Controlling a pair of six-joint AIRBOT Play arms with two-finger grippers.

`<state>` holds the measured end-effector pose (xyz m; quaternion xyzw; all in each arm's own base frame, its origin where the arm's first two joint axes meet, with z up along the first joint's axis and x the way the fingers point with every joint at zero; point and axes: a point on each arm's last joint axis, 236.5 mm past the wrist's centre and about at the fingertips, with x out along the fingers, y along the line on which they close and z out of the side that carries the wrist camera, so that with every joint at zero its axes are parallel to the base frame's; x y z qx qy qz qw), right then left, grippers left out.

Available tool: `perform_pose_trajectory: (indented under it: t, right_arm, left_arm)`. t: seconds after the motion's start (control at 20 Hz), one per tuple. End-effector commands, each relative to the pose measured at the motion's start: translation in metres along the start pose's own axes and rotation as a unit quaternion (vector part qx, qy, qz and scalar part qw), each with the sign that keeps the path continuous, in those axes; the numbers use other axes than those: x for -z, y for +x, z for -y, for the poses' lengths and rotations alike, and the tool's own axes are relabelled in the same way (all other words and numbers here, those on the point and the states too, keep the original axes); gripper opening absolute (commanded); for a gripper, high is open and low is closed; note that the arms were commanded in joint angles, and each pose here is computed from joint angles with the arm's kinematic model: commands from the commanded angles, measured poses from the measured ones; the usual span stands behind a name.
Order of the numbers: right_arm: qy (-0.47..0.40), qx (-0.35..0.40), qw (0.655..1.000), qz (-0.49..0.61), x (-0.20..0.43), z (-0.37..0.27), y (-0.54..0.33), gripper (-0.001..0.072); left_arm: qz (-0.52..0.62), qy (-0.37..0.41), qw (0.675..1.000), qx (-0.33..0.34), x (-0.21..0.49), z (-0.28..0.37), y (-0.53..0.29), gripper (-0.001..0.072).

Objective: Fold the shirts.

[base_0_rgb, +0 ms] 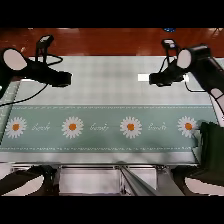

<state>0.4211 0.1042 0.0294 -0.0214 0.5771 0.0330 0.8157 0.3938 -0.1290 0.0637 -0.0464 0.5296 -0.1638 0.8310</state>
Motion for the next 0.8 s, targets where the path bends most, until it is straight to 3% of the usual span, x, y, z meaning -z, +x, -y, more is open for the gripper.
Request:
perform_pose_trajectory:
  t: [0.0,0.75]
  right_arm:
    - [-0.017,0.012,0.999,-0.036,0.0173,-0.0162,0.0135,0.0020]
    - [-0.022,0.022,0.999,-0.033,0.0157,-0.0113,0.0123,0.0021]
  left_arm:
    - [-0.019,0.005,1.000,-0.023,0.0136,-0.0079,0.0113,0.0026]
    - [-0.018,0.005,1.000,-0.023,0.0130,-0.0076,0.0115,0.0026]
